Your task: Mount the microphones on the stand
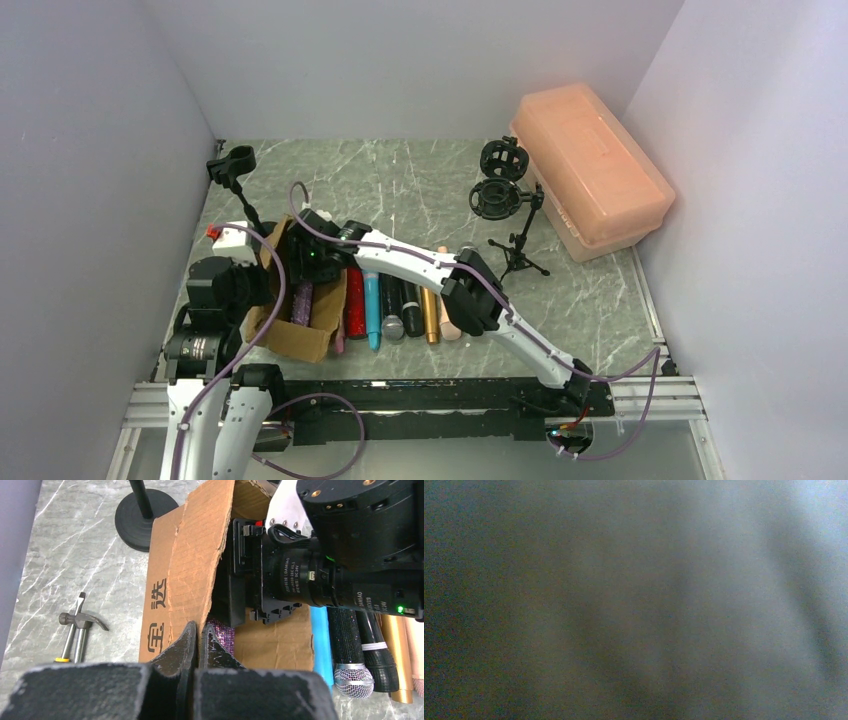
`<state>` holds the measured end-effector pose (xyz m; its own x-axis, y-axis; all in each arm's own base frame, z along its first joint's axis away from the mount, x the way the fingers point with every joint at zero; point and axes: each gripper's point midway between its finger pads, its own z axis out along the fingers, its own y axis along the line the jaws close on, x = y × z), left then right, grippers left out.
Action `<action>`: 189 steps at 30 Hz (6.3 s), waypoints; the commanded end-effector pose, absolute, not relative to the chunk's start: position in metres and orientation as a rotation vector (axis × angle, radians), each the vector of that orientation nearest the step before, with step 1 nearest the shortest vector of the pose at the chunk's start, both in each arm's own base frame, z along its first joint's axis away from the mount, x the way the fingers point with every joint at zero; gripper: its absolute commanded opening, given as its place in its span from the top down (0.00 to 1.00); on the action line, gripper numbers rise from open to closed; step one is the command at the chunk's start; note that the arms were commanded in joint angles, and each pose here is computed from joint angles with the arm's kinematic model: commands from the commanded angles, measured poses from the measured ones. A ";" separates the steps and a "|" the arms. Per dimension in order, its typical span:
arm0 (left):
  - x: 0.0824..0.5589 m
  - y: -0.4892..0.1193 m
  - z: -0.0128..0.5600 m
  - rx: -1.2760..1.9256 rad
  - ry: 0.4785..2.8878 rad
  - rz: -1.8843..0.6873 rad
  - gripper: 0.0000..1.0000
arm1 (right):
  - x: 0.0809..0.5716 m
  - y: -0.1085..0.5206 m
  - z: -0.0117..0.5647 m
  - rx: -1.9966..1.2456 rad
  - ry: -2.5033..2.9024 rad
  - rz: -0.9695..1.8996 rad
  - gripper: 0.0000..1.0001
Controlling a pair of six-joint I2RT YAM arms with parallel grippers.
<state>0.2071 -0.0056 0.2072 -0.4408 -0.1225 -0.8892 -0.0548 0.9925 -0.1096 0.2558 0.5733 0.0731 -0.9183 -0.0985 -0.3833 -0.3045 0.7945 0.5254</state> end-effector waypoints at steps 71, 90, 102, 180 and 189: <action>0.219 0.017 0.230 -0.004 1.882 0.130 1.00 | 0.276 0.338 0.109 -0.330 2.756 0.679 0.73; 0.225 0.013 0.223 -0.011 1.909 0.098 1.00 | 0.282 0.349 0.098 -0.331 2.762 0.615 0.41; 0.222 0.019 0.226 -0.026 1.908 0.133 1.00 | 0.277 0.371 0.083 -0.365 2.777 0.577 0.40; 0.336 -0.168 0.384 1.004 1.465 -0.206 1.00 | 0.243 0.220 0.417 -0.168 1.849 0.636 0.28; 0.449 -0.185 0.369 1.144 1.421 -0.023 1.00 | 0.247 0.232 0.401 -0.179 1.883 0.650 0.30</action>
